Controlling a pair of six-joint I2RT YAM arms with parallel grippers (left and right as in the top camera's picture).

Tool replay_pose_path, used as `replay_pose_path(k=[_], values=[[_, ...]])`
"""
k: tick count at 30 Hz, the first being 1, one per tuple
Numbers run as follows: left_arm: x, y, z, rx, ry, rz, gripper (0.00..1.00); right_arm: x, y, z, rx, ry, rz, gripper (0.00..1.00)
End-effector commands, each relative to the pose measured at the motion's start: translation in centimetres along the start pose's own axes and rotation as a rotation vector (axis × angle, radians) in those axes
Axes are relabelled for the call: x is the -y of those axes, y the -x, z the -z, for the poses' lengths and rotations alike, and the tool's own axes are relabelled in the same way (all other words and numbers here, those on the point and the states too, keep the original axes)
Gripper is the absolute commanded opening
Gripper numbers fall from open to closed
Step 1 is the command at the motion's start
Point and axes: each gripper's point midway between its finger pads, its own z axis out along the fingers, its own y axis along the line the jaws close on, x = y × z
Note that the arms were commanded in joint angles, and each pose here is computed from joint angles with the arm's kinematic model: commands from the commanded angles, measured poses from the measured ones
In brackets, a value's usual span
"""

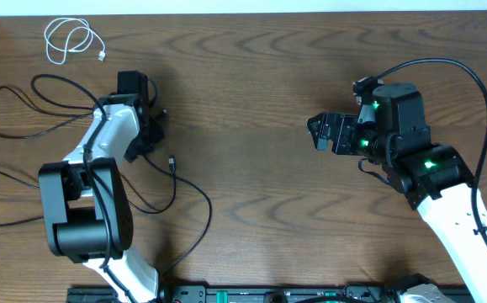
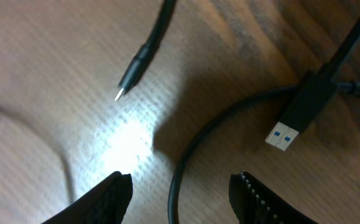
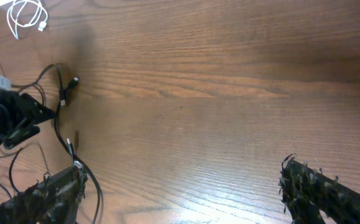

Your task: Untangle cables

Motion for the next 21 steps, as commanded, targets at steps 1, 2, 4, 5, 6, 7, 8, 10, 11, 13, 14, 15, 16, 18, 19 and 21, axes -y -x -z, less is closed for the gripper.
replay_pose_path(k=[1, 2, 4, 5, 6, 7, 8, 10, 11, 13, 14, 15, 16, 18, 19, 21], values=[[-0.4, -0.4, -1.4, -0.014, 0.035, -0.102, 0.53, 0.1, 0.3, 0.1, 0.008, -0.008, 0.013, 0.98], [-0.3, -0.5, -1.6, -0.021, 0.031, -0.117, 0.52, 0.1, 0.3, 0.1, 0.008, -0.008, 0.013, 0.98], [0.0, -0.9, -2.2, -0.044, 0.015, -0.154, 0.50, 0.1, 0.3, 0.1, 0.008, -0.008, 0.013, 0.97], [0.1, -1.2, -2.5, -0.059, 0.009, -0.168, 0.50, 0.1, 0.3, 0.1, 0.008, -0.008, 0.013, 0.98], [0.2, -1.4, -2.7, -0.069, 0.004, -0.170, 0.50, 0.1, 0.3, 0.1, 0.008, -0.008, 0.013, 0.97], [0.1, -1.5, -2.8, -0.076, 0.004, -0.168, 0.50, 0.2, 0.3, 0.1, 0.007, -0.008, 0.013, 0.97], [0.1, -1.5, -3.0, -0.083, -0.001, -0.165, 0.50, 0.2, 0.2, 0.1, 0.006, -0.009, 0.012, 0.98], [-0.1, -1.5, -3.1, -0.091, -0.004, -0.155, 0.50, 0.2, 0.2, 0.1, 0.005, -0.010, 0.012, 0.97], [-0.3, -1.4, -3.2, -0.093, -0.004, -0.148, 0.50, 0.2, 0.2, 0.1, 0.004, -0.010, 0.012, 0.97], [-0.5, -1.3, -3.3, -0.115, -0.033, -0.140, 0.43, 0.2, 0.2, 0.1, 0.005, -0.010, 0.012, 0.97], [-0.4, -1.4, -3.4, -0.129, -0.053, -0.143, 0.39, 0.2, 0.2, 0.1, 0.005, -0.010, 0.012, 0.97], [-0.5, -1.4, -3.4, -0.141, -0.069, -0.138, 0.34, 0.2, 0.2, 0.1, 0.005, -0.010, 0.012, 0.97], [-0.6, -1.6, -3.5, -0.154, -0.083, -0.128, 0.30, 0.2, 0.2, 0.1, 0.005, -0.010, 0.012, 0.97], [-0.9, -1.7, -3.7, -0.167, -0.087, -0.114, 0.25, 0.2, 0.2, 0.1, 0.005, -0.010, 0.012, 0.97], [-1.0, -1.8, -3.8, -0.175, -0.091, -0.109, 0.23, 0.2, 0.2, 0.1, 0.005, -0.010, 0.012, 0.97], [-1.2, -2.1, -4.0, -0.187, -0.091, -0.107, 0.15, 0.2, 0.2, 0.1, 0.005, -0.010, 0.012, 0.97]])
